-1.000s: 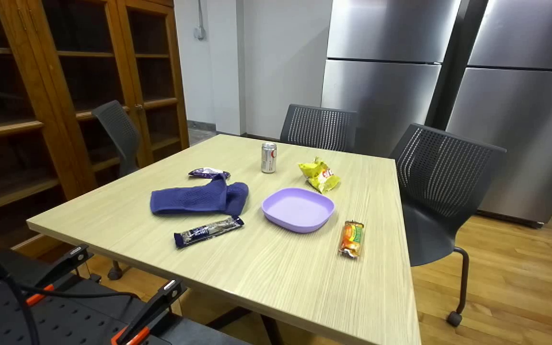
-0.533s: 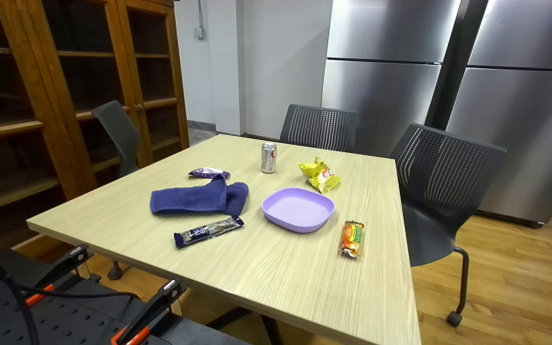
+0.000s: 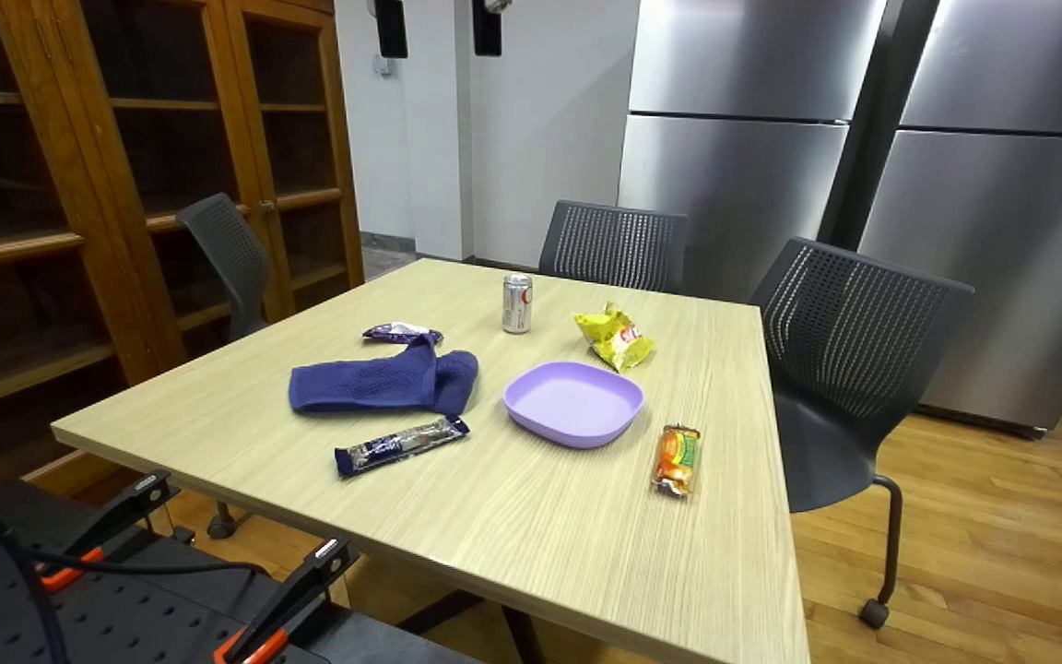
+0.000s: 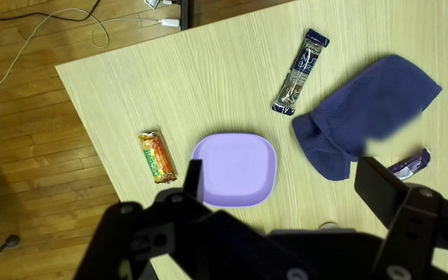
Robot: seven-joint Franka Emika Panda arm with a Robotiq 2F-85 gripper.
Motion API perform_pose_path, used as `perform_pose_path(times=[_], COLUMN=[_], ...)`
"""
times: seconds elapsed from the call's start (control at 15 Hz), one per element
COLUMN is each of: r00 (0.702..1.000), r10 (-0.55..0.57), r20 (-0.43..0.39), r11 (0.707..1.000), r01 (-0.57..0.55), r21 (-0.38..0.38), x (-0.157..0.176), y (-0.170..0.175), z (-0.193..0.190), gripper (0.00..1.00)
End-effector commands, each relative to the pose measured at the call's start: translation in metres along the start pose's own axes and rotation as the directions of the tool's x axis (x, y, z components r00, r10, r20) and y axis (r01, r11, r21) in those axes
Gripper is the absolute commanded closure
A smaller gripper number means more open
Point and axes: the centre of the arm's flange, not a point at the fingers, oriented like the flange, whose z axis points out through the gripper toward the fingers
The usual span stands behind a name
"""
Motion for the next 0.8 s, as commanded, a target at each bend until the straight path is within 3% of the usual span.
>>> perform_pose_path(times=[0.0,0.73], r00=[1.000,0.996], r10=[-0.030,-0.077], r20=[-0.011,-0.050], r11=[1.000,0.997], r01=[0.030,0.076], r21=[-0.002,-0.012], x=[0.026,0.071], y=[0.006,-0.048], z=[0.009,0.042], gripper=[0.00,0.00])
